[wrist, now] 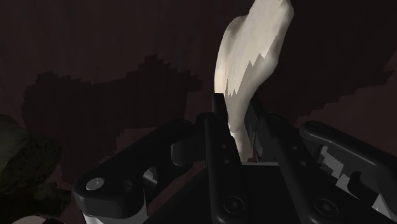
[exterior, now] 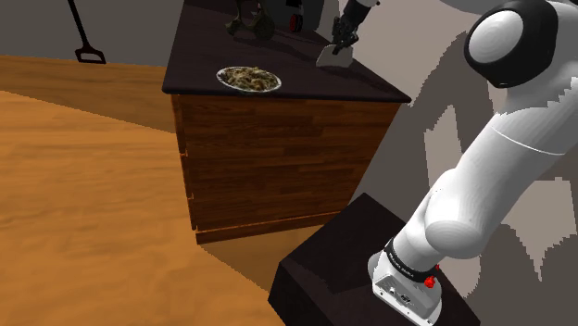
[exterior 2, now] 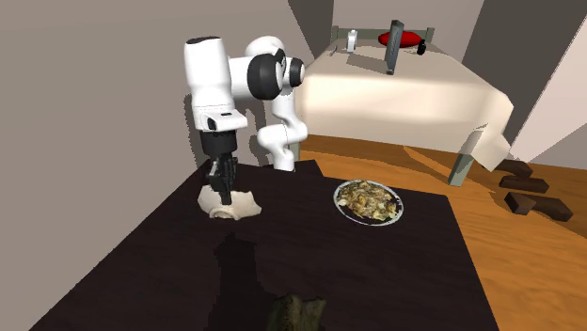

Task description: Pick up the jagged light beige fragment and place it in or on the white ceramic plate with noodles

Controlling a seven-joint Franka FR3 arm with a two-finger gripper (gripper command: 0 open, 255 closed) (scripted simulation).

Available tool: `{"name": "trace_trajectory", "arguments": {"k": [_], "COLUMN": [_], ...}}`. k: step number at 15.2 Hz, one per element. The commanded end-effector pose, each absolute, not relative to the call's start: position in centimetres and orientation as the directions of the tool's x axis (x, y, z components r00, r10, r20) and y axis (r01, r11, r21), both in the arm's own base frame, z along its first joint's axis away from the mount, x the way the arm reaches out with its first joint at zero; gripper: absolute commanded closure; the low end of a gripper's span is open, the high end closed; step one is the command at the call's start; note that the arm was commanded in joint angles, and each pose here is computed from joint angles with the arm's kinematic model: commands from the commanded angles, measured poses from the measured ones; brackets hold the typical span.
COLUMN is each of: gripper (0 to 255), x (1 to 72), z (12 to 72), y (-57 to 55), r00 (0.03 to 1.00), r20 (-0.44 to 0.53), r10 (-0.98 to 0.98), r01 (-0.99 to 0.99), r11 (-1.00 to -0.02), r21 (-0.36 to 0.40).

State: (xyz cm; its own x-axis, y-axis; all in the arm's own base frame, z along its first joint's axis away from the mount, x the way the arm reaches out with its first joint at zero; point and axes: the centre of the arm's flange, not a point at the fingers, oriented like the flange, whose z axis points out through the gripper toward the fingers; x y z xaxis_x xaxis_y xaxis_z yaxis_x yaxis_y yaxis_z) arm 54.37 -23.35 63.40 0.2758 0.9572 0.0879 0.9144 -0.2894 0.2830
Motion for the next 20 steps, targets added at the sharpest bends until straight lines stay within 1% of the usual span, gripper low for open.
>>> {"name": "trace_trajectory", "arguments": {"k": [1,19,20], "gripper": [255,255,255], "x": [54.4,54.4,54.4], "z": [64.3,73.6,73.7], "y": [-23.4,-23.4,-22.1], "r00": [0.276,0.276,0.276], "r20": [0.088,0.088,0.088], "r10": [0.957,0.957,0.957], "r01": [0.914,0.914,0.914], "r11": [-0.29,-0.29,-0.29], "r21": [0.283,0.283,0.283]}}
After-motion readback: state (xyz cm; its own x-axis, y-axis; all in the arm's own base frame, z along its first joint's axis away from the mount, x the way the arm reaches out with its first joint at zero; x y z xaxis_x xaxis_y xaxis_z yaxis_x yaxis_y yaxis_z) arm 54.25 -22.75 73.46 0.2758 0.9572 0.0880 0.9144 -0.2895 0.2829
